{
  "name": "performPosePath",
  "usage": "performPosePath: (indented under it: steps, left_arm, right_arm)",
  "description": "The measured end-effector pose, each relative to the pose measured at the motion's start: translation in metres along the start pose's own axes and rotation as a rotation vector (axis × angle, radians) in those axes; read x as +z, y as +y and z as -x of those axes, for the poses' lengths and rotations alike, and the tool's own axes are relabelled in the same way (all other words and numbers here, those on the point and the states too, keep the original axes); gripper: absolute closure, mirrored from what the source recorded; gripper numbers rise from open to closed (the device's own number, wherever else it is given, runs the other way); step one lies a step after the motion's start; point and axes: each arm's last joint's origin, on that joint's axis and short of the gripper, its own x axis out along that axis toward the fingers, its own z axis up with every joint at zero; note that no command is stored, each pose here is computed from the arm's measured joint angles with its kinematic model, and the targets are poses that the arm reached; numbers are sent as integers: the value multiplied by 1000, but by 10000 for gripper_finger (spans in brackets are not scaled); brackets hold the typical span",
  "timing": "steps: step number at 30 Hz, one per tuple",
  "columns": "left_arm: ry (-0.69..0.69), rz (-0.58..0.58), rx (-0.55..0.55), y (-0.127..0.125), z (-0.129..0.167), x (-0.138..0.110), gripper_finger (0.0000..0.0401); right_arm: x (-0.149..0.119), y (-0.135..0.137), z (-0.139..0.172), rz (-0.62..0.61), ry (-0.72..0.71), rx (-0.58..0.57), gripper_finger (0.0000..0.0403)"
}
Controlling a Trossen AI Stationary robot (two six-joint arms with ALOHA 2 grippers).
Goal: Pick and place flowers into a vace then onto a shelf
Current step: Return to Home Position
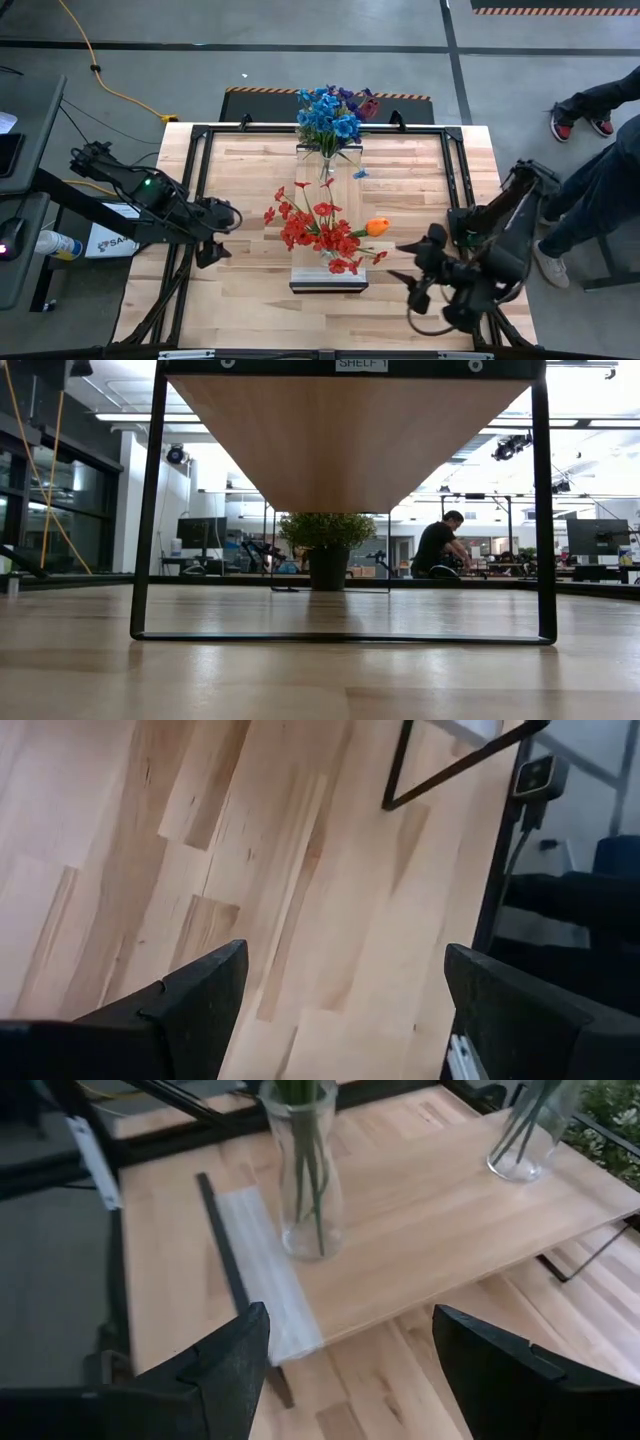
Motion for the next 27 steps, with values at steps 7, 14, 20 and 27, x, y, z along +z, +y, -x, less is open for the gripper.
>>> performPosePath:
  steps: [7,14,20,27]
  left_arm:
    - [-66,-24,-42,6,14,-4,32]
    - [-128,-97,-112,17,35,-13,32]
    - [-172,-213,-145,22,44,-17,32]
    - [-266,-341,-197,27,57,-21,32]
  right_arm:
    - [3,-9,27,-30,-38,90,135]
    - [4,-14,45,-18,-128,120,134]
    - [7,-20,50,-22,-147,128,136]
    - [11,-33,55,13,-179,96,135]
